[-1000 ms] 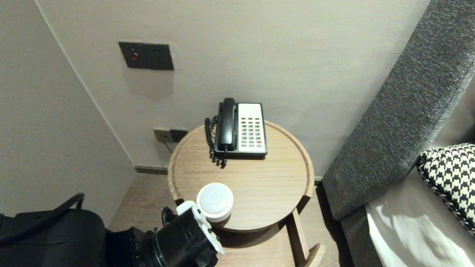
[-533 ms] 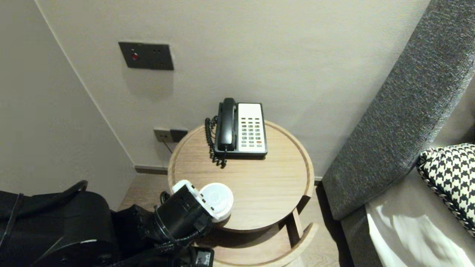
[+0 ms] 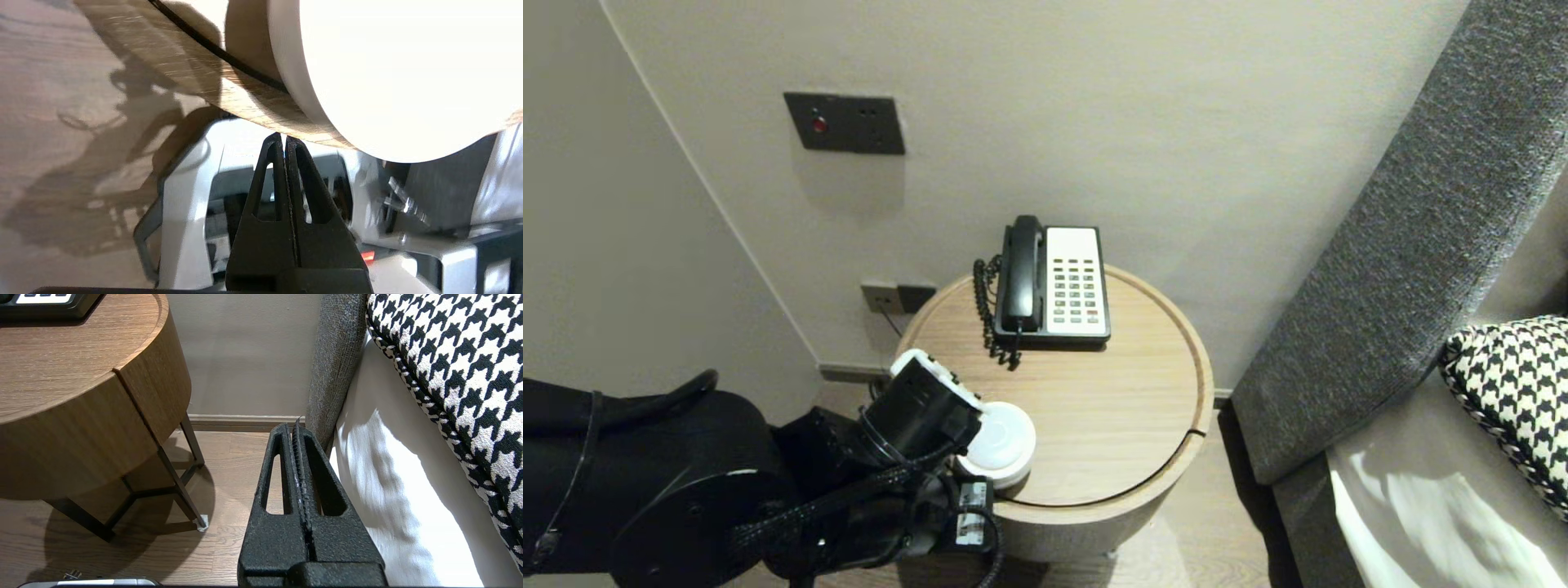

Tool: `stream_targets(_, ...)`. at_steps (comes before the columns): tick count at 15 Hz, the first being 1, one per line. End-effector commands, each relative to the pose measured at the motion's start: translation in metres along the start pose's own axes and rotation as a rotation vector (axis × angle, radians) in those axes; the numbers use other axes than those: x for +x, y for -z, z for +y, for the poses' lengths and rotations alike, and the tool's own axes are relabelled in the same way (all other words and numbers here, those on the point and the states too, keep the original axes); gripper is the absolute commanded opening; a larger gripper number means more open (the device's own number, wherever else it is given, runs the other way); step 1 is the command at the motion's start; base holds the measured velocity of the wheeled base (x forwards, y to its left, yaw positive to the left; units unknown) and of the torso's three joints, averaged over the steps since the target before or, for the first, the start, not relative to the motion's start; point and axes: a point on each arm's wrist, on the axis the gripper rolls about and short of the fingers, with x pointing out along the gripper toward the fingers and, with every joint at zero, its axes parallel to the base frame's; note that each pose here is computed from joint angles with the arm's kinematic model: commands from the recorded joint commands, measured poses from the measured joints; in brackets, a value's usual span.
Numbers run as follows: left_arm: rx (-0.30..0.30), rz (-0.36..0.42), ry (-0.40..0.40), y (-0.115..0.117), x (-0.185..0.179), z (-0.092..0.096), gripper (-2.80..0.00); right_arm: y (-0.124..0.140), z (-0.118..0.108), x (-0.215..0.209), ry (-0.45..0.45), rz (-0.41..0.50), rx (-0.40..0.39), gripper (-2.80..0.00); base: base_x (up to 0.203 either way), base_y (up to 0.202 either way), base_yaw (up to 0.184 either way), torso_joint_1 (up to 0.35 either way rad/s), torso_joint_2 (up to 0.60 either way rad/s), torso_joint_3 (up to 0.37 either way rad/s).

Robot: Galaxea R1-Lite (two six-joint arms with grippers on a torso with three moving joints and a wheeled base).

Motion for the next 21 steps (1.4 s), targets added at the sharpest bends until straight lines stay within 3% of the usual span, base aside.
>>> stream_targets(1, -0.015, -0.004, -0.011, -0.003, 0.004, 0.002, -2.8, 0.011, 0.0, 0.002, 0.001, 0.039, -0.001, -2.8, 0.0, 0.0, 0.0, 0.0, 0.0, 0.0)
stream_targets(7, -0.02, -0.025, 0.003, -0.005, 0.0, 0.002, -2.8, 0.011, 0.0, 0.002, 0.001, 0.039, -0.001, -2.8, 0.0, 0.0, 0.0, 0.0, 0.0, 0.0)
stream_targets(12, -0.006, -0.018, 0.011, 0.008, -0.032, 0.019, -2.8, 0.011, 0.0, 0.002, 0.001, 0.038, -0.001, -2.8, 0.0, 0.0, 0.0, 0.0, 0.0, 0.0)
stream_targets(15, -0.01, -0.02, 0.011, 0.023, -0.064, 0.04, -2.8, 0.011, 0.0, 0.002, 0.001, 0.039, -0.001, -2.8, 0.0, 0.0, 0.0, 0.0, 0.0, 0.0)
stream_targets(17, -0.061, -0.059, -0.008, 0.027, -0.091, 0.064, -2.8, 0.011, 0.0, 0.002, 0.001, 0.039, -0.001, -2.8, 0.0, 0.0, 0.0, 0.0, 0.0, 0.0)
stream_targets(21, -0.207, -0.203, -0.197, 0.028, -0.136, 0.125, -2.8, 0.011, 0.0, 0.002, 0.001, 0.039, -0.001, -2.8, 0.0, 0.0, 0.0, 0.0, 0.0, 0.0)
